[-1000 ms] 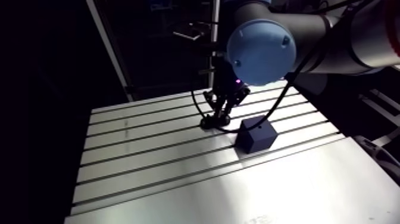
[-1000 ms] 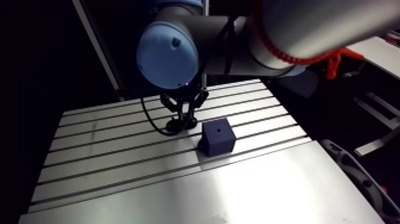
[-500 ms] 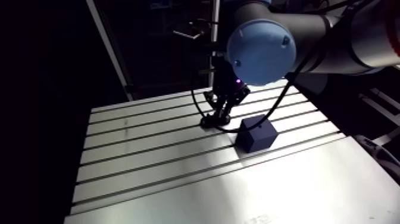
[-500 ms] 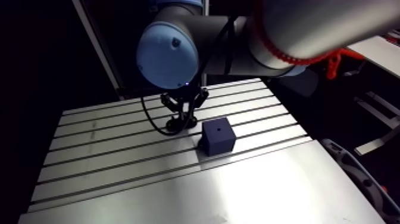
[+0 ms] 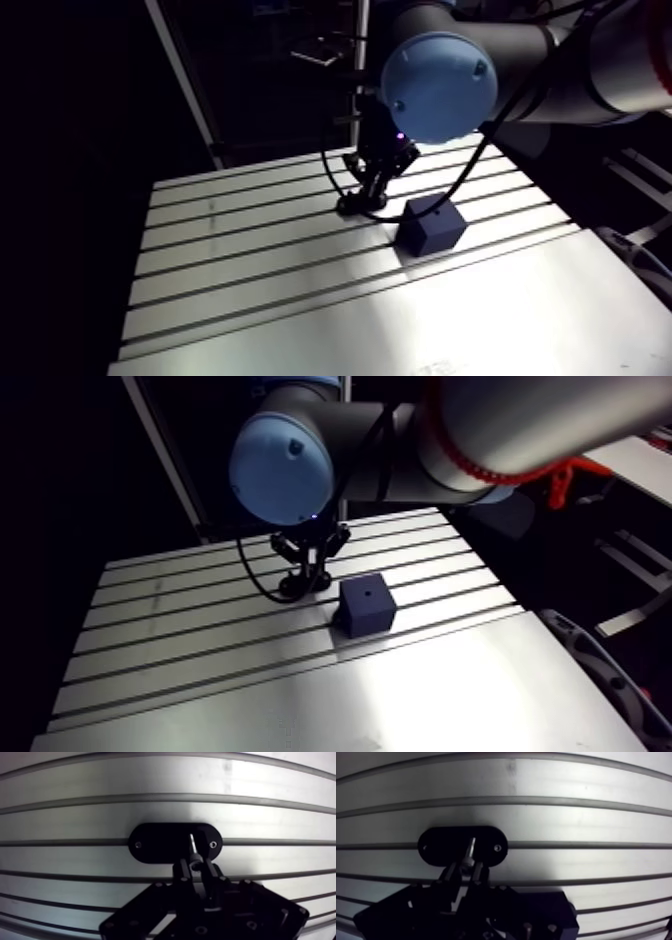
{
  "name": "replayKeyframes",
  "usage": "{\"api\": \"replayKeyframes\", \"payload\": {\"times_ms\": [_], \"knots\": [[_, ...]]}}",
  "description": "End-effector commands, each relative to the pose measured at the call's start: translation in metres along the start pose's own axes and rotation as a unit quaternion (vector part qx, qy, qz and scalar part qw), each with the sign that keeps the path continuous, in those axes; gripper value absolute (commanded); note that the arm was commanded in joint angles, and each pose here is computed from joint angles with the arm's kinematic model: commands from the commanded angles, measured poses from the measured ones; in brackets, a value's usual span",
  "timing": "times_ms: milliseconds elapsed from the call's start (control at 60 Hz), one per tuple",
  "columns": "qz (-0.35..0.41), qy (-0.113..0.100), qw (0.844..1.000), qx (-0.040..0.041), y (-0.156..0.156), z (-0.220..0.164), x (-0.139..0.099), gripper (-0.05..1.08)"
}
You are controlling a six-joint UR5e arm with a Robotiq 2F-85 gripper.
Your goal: Pick up the M10 bolt and insert it into the hole until fully seated.
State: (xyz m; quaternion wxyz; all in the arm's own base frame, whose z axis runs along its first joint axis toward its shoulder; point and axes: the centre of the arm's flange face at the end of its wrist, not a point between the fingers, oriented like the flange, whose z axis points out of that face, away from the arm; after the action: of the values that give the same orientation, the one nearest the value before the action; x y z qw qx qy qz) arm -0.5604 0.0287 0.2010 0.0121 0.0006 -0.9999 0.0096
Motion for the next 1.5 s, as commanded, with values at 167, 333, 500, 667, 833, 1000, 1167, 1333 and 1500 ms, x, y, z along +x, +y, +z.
{"api": "replayKeyframes", "payload": {"times_ms": [167, 333, 500, 667, 833, 1000, 1167, 1333, 1500], "knots": [[-0.007, 0.009, 1.0, -0.0085, 0.002, -0.013, 0.003, 0.96], [-0.011, 0.024, 1.0, -0.0101, 0.001, -0.035, 0.004, 1.01], [-0.011, 0.019, 1.0, -0.0038, 0.0, -0.056, 0.008, 1.04], [-0.004, 0.008, 1.0, -0.0015, 0.003, -0.094, 0.018, 1.07], [0.006, -0.024, 1.0, 0.0051, 0.012, -0.121, 0.024, 1.08], [0.011, -0.046, 0.999, 0.0105, 0.017, -0.146, 0.023, 1.08], [0.01, -0.06, 0.998, 0.0115, 0.019, -0.174, 0.023, 1.08], [0.01, -0.073, 0.997, 0.0069, 0.025, -0.181, 0.022, 1.08], [0.012, -0.09, 0.996, -0.0112, 0.034, -0.183, 0.016, 1.08]]}}
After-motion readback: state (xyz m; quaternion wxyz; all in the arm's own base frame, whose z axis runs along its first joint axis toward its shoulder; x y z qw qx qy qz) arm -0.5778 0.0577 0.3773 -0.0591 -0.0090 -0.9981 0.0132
